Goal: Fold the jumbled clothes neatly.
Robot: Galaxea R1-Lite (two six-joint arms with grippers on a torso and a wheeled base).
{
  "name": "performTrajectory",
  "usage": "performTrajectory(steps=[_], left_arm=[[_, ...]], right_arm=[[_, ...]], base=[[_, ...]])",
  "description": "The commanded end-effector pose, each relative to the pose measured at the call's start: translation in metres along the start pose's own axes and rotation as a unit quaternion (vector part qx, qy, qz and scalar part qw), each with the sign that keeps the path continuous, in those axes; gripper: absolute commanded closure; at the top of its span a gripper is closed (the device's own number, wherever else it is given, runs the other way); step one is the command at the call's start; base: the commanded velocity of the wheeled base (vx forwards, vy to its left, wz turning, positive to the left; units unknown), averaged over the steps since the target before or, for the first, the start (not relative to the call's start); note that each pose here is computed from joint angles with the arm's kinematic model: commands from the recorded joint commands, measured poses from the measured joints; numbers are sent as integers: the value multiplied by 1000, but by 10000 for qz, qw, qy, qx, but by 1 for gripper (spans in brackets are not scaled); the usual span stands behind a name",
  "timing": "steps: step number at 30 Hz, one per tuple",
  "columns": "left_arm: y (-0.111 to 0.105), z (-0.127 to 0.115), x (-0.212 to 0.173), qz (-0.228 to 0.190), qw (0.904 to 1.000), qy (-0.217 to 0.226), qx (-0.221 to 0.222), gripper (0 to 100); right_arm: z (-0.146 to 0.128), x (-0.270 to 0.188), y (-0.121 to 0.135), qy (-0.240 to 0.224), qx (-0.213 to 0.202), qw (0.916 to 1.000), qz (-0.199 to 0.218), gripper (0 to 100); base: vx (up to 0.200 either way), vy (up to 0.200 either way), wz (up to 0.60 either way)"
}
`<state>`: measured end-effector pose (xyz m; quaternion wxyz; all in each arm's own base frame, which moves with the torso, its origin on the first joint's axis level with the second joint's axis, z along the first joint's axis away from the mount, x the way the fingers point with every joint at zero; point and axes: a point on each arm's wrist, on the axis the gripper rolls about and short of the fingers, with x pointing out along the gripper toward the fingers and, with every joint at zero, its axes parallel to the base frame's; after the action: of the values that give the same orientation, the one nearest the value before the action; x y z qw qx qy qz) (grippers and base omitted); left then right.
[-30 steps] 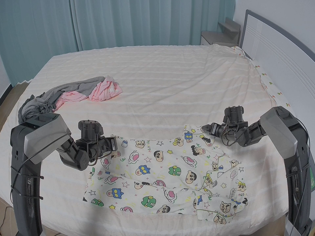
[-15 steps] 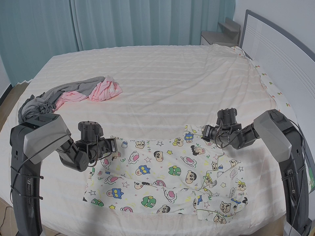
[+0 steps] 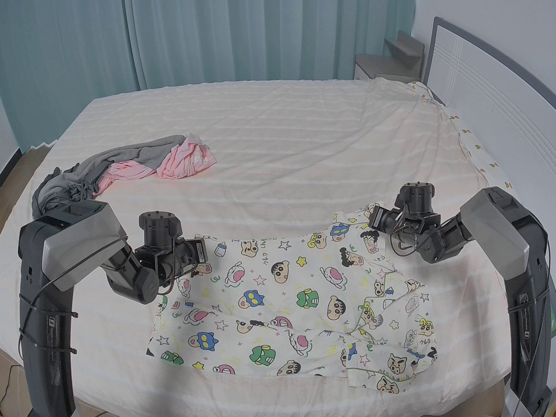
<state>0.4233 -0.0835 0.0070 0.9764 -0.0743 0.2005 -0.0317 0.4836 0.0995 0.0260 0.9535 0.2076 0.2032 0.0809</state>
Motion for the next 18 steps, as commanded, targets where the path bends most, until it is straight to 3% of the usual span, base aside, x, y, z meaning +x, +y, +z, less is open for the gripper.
performTrajectory(steps=[1, 8, 10, 18], left_arm=[[-5, 2, -1, 15, 9999, -100, 16, 100], [-8, 6, -4, -19, 9999, -156, 10, 100], [-8, 7, -4, -22, 9999, -171, -7, 100], [-4, 12, 0, -66, 9997, -198, -88, 100]], right_arm=[[14, -12, -1, -202, 46, 9998, 47, 100], [23, -33, 6, -195, 157, 9989, 400, 100], [16, -41, 6, 34, 145, 9986, 514, 100], [-2, -42, 5, 228, 111, 9984, 505, 100]], base=[[0, 0, 0], [0, 0, 0], [0, 0, 0], [0, 0, 0]])
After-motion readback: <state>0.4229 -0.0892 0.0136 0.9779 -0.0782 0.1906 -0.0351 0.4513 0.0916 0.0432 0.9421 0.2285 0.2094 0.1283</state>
